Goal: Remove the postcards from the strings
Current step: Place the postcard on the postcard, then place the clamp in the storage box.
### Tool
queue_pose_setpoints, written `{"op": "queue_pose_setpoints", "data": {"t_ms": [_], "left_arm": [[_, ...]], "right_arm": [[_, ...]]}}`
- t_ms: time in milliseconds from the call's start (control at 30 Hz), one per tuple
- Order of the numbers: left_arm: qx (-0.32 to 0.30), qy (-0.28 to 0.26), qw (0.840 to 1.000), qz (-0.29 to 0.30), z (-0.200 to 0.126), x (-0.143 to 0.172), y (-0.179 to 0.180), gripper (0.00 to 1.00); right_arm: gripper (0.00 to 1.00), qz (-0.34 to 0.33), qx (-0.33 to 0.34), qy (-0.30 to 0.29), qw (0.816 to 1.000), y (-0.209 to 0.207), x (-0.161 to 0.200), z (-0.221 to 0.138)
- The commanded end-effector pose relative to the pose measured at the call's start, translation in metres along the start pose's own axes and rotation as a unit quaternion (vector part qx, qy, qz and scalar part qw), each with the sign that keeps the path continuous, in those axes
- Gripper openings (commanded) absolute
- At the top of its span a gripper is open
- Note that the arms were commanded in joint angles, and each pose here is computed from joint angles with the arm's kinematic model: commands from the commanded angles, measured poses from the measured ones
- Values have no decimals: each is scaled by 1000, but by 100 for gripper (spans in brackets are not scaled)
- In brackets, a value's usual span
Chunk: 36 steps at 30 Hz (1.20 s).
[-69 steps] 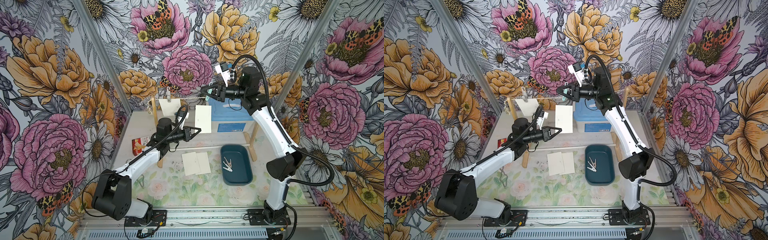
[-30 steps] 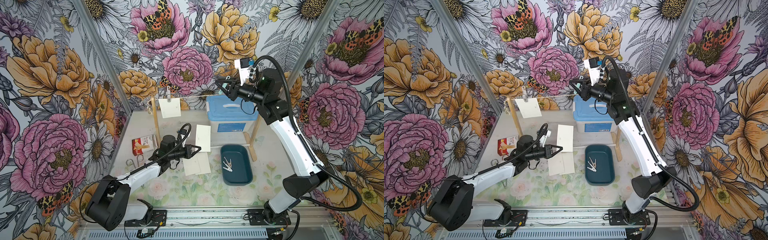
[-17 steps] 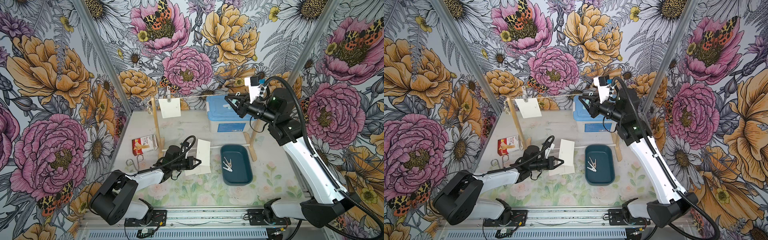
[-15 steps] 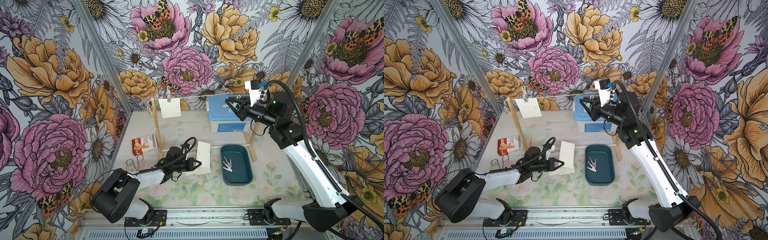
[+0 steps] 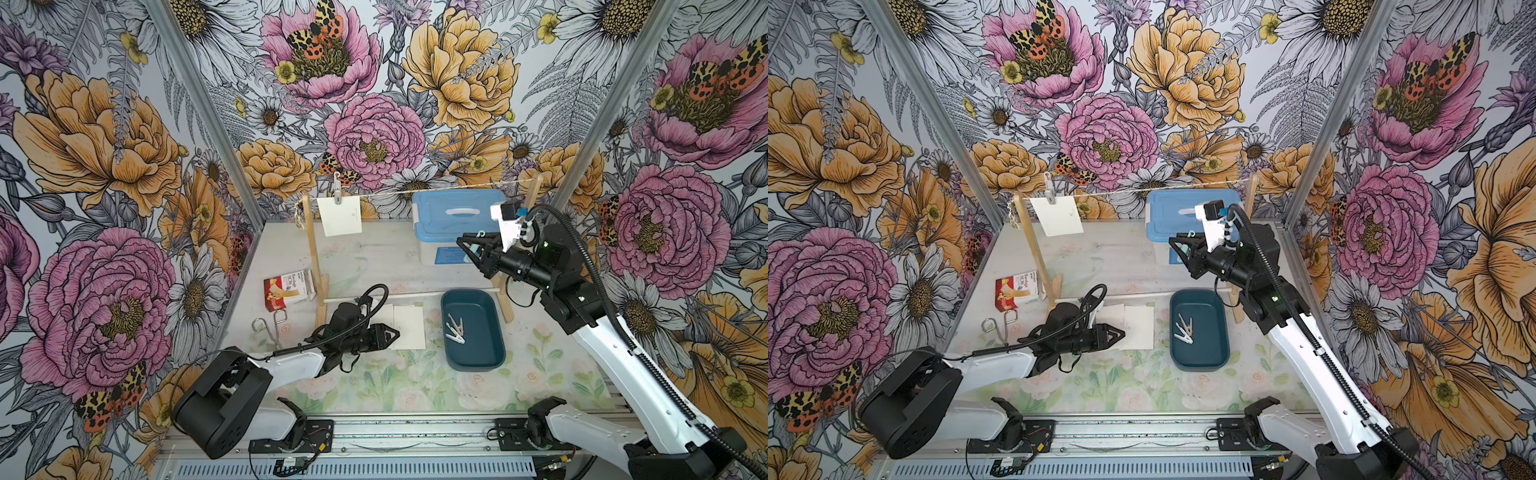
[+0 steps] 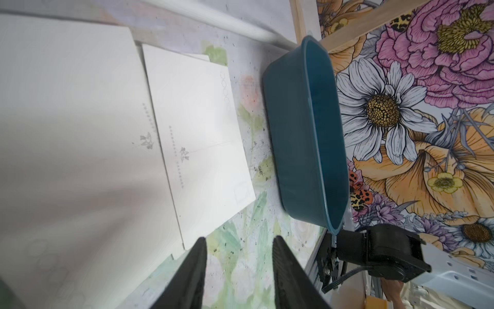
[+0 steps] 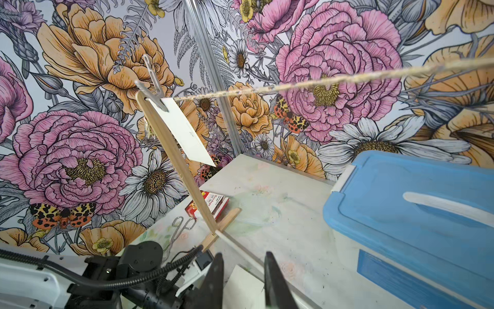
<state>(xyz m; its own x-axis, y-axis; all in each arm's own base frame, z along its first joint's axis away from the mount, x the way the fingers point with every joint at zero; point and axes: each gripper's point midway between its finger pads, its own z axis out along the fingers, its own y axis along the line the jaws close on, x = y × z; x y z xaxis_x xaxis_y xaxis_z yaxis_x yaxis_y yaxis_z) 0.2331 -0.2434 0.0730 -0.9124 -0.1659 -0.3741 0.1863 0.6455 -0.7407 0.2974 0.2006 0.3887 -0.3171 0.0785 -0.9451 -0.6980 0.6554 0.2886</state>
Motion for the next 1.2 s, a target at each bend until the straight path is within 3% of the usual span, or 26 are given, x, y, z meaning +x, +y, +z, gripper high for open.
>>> {"op": "queue_pose_setpoints", "data": {"t_ms": [0, 267, 533, 867, 1000, 1167], "left_arm": [[-63, -27, 998, 7, -18, -6, 20, 46], [-79, -75, 994, 33, -50, -24, 7, 47], [-67, -128, 988, 47, -67, -40, -6, 50], [-55, -154, 985, 54, -75, -51, -17, 51], [-48, -173, 982, 55, -81, -55, -21, 53], [-43, -191, 979, 63, -90, -62, -27, 55]], "right_arm": [[3, 18, 22, 4, 1000, -10, 17, -5], [4, 71, 63, 64, 993, -37, 95, -4], [4, 140, 120, 135, 974, -73, 193, 1], [11, 200, 159, 173, 951, -102, 268, 11], [21, 212, 169, 171, 947, -107, 278, 11], [44, 204, 176, 164, 949, -107, 269, 9]]}}
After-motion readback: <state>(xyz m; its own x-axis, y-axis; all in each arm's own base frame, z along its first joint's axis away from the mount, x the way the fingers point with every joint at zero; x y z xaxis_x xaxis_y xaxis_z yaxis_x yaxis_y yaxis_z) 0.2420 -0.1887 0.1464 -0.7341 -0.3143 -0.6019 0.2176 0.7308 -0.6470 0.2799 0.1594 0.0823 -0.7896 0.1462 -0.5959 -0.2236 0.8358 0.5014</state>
